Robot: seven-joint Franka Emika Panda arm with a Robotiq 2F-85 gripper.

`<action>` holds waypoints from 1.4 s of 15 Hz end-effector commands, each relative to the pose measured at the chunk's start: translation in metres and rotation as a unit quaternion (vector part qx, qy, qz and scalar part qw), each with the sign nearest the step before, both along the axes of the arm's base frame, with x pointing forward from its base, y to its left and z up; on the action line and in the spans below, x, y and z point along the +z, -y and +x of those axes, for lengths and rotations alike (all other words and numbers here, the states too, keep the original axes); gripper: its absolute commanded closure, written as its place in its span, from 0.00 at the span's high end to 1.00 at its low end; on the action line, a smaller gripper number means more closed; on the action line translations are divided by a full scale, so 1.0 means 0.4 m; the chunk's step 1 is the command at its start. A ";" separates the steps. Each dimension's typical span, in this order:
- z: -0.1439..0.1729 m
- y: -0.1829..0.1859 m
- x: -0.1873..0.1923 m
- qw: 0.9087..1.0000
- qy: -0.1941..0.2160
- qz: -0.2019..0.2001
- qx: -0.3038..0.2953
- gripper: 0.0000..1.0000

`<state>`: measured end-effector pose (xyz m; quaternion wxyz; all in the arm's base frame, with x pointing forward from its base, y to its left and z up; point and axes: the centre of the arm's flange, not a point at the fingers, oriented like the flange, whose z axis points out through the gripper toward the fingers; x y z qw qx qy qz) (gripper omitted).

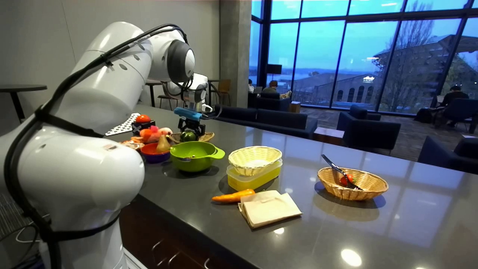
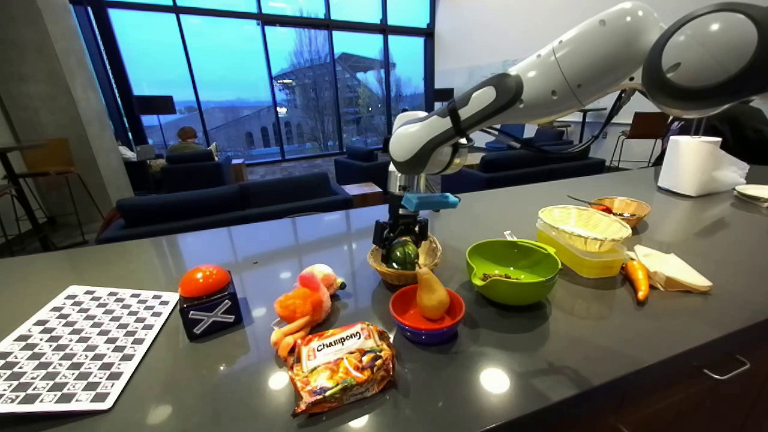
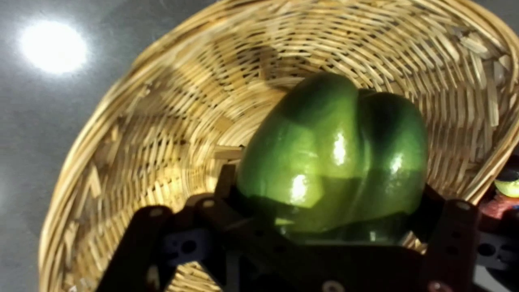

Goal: Remove the green pepper from the basket on the left and put it in the white basket on the right

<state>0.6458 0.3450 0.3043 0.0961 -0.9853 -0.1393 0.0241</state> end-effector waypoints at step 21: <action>-0.300 0.104 0.392 0.963 0.003 -0.052 -0.264 0.69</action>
